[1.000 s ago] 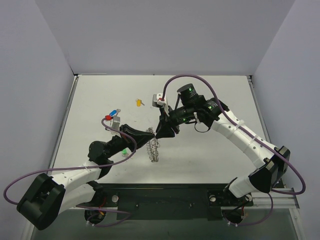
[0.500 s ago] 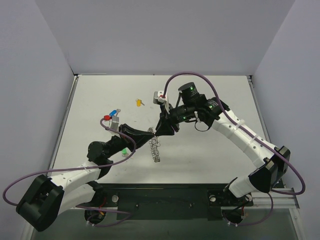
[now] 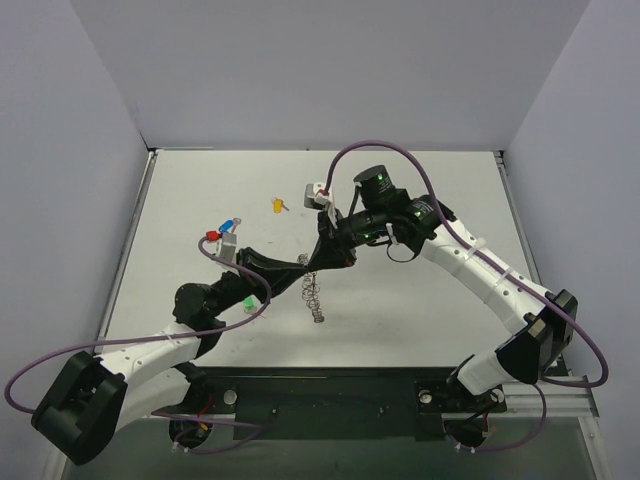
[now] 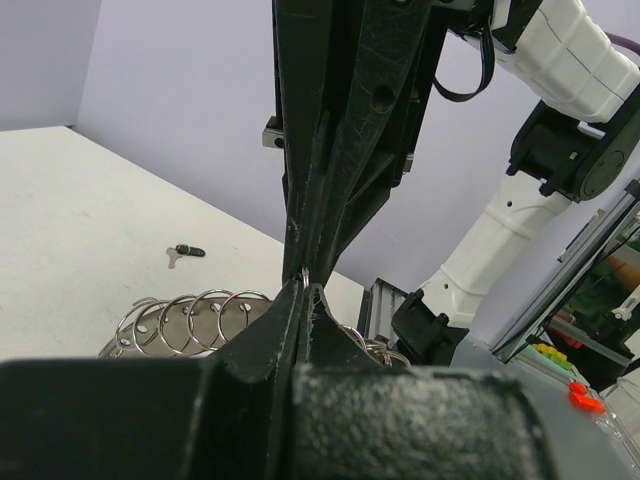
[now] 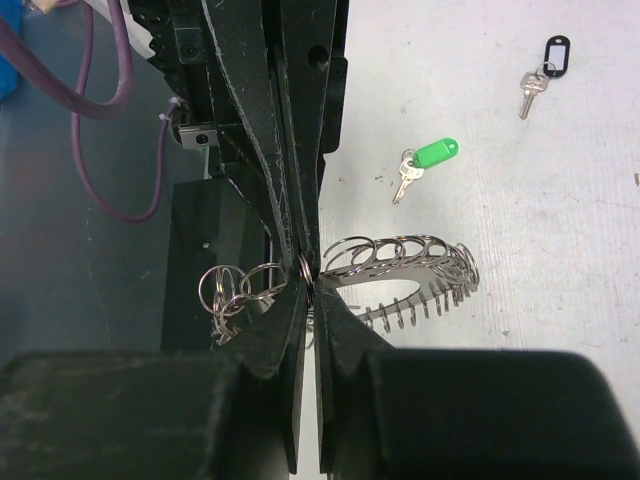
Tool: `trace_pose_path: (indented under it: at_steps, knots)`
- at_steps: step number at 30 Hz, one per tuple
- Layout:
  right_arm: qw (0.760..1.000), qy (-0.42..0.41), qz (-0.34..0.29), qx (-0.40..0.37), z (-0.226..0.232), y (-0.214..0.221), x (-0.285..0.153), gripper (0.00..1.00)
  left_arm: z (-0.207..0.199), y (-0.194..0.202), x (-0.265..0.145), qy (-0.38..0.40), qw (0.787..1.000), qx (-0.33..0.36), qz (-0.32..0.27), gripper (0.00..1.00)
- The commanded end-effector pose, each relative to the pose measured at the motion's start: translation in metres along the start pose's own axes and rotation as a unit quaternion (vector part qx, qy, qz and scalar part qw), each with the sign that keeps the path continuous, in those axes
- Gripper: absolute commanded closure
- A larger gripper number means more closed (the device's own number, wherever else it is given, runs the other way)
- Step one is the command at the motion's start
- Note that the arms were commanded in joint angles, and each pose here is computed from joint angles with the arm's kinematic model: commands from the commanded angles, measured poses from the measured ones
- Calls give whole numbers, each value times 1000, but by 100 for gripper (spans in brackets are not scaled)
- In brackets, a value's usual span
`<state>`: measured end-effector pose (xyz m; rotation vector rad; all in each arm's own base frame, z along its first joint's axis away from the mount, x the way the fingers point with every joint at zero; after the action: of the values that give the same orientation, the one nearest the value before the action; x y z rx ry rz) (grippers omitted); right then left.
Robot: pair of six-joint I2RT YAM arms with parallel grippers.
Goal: Put the keys on the keyring
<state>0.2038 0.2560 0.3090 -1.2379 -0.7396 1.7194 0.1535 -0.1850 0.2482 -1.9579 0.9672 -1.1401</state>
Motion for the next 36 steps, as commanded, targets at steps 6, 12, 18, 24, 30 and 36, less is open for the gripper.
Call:
trace_pose_path:
  at_steps: [6, 12, 18, 24, 30, 36]
  knots:
    - [1000, -13, -12, 11, 8, -10, -2, 100, -29, -47, 10, 83, 984, 94, -123, 100]
    - [999, 37, 21, -9, 3, -7, -15, 100, -16, -32, 6, 28, 995, 69, -72, 81]
    - [993, 60, 89, -49, 2, 11, -24, 100, -8, -26, -2, -37, 995, 93, 9, 47]
    - [971, 53, 195, -125, 10, 22, -36, 100, -5, -23, -4, -47, 983, 139, 114, 41]
    - [957, 25, 242, -157, 15, 20, -40, 100, -1, -13, 13, 12, 975, 158, 157, 42]
    - [952, 6, 260, -160, 16, 24, -40, 100, -3, -3, 36, 58, 969, 195, 139, 48]
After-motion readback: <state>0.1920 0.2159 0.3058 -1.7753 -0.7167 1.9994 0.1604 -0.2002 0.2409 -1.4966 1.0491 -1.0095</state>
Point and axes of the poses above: each gripper's point midway between its finger pads, its own x axis out along the fingers, its own z axis along the line the jaws close on, y = z × x, the point moved 9 cm from there along -x, back along the fingers, and after that the axes turned 4 degrees about x, right-handed, at the moved point
